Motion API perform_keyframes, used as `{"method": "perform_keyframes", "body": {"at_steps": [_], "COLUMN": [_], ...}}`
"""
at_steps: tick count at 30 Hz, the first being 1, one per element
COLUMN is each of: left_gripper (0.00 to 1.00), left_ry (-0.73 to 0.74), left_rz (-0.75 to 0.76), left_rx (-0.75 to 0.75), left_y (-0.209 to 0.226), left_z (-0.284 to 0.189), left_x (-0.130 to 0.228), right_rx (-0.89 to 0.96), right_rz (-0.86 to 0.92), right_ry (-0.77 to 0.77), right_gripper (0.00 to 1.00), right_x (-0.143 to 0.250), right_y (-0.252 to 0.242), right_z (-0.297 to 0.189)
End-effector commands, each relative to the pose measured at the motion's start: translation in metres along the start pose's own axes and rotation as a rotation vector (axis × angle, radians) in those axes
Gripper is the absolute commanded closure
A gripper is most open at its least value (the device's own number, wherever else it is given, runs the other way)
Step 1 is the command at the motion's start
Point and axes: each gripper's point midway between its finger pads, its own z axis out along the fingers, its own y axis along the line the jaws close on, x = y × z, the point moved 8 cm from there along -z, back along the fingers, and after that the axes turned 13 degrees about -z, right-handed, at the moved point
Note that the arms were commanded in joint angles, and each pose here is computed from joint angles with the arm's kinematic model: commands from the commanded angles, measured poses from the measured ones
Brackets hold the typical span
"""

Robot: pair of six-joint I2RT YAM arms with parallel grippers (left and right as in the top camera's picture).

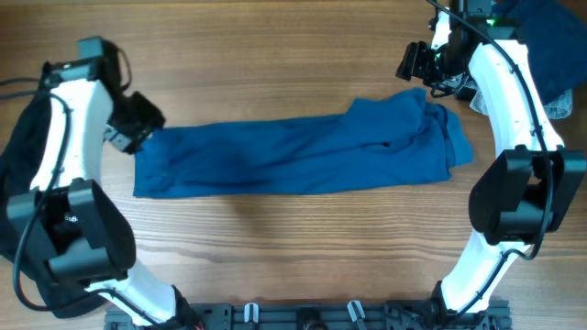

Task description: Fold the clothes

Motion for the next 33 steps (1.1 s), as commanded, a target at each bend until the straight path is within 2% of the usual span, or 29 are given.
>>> {"method": "perform_keyframes", "body": {"at_steps": [1,7,10,11,13,16,17,21,25,30,32,33], "left_gripper": [0.39,0.38,0.37,0.36,0.36,0.36,0.36,0.36,0.36,0.36,0.35,0.35], "left_ry": [-0.006,-0.014,-0.014,-0.014,-0.014,-0.014,-0.013,0.003,0.009,0.016,0.014,0.011], "left_rz": [0.106,0.139,0.14,0.139,0.14,0.143,0.144,0.198,0.197,0.248,0.248,0.248], "left_rx": [0.039,0.04,0.04,0.04,0.04,0.039,0.039,0.016,0.003,-0.014,-0.025,-0.028], "left_y": [-0.025,-0.033,-0.033,-0.033,-0.033,-0.033,-0.033,-0.028,-0.026,-0.023,-0.022,-0.022], "left_z": [-0.004,-0.003,-0.003,-0.003,-0.003,-0.003,-0.003,-0.003,-0.003,-0.003,-0.003,-0.003], "left_x": [0.025,0.034,0.034,0.034,0.034,0.034,0.034,0.036,0.038,0.038,0.038,0.038], "right_rx": [-0.083,-0.118,-0.121,-0.122,-0.123,-0.105,-0.078,0.145,0.239,0.397,0.402,0.401], "right_rz": [-0.051,-0.013,-0.001,0.003,0.012,0.065,0.093,0.189,0.158,0.216,0.226,0.236], "right_ry": [0.087,0.211,0.257,0.271,0.3,0.363,0.386,0.494,0.572,0.566,0.565,0.564], "right_gripper": [0.35,0.37,0.41,0.46,0.61,0.93,0.96,0.96,0.96,0.96,0.93,0.89], "right_x": [0.013,0.039,0.05,0.052,0.057,0.067,0.07,0.087,0.098,0.1,0.1,0.1], "right_y": [0.002,-0.001,-0.002,-0.002,-0.001,-0.002,-0.003,-0.02,-0.027,-0.044,-0.048,-0.052], "right_z": [0.025,0.055,0.061,0.061,0.059,0.056,0.055,0.046,0.038,0.033,0.032,0.031]}}
